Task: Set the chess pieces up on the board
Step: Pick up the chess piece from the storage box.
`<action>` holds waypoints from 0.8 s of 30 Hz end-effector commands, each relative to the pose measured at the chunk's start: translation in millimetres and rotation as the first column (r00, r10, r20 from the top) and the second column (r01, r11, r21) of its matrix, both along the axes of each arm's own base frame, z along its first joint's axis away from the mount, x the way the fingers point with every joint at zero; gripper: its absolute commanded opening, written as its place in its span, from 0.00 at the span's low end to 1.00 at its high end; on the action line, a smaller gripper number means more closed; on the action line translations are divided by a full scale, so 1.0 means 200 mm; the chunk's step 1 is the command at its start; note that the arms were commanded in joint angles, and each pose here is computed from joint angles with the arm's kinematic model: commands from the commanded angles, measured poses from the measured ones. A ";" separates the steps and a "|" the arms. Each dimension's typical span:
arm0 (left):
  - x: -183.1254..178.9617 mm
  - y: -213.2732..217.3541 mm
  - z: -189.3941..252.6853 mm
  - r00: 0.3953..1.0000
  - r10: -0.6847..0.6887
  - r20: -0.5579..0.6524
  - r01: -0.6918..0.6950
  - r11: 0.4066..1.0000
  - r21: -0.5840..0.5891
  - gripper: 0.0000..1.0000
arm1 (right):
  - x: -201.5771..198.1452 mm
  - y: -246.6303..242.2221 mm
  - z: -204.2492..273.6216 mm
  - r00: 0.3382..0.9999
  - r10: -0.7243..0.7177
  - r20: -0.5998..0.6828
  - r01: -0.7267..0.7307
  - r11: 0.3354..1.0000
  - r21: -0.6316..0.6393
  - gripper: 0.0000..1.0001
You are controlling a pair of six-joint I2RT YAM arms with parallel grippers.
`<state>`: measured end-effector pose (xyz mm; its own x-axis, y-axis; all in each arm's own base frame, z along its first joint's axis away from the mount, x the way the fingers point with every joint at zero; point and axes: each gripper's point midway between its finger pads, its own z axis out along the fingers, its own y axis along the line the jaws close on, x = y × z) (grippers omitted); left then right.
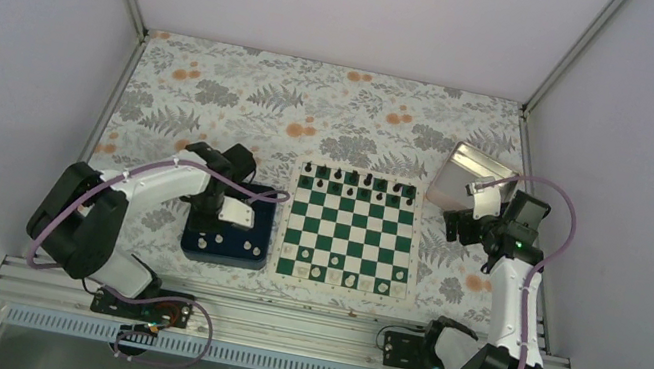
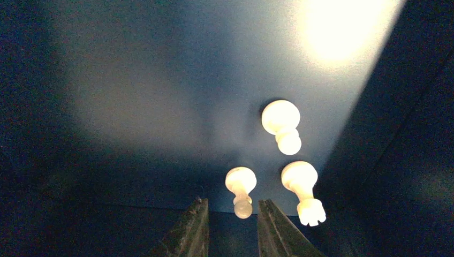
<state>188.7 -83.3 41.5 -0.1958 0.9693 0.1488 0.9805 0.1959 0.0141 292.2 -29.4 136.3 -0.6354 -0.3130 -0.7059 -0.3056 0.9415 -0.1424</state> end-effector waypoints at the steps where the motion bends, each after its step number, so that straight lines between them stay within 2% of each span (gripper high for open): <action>1: 0.00 0.01 -0.03 1.000 -0.002 -0.009 0.002 1.000 0.003 0.24 | 0.02 0.00 0.03 1.000 0.015 0.021 -0.015 1.000 0.000 1.00; 24: 0.00 0.05 -0.07 1.000 0.011 -0.019 -0.010 1.000 0.018 0.25 | 0.01 0.00 0.03 1.000 0.014 0.019 -0.014 1.000 -0.002 1.00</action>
<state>189.0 -77.0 31.4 -0.2124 0.9639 0.1604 0.9767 0.2148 0.0025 291.4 -29.2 135.5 -0.6388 -0.3120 -0.7033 -0.3063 0.9417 -0.1396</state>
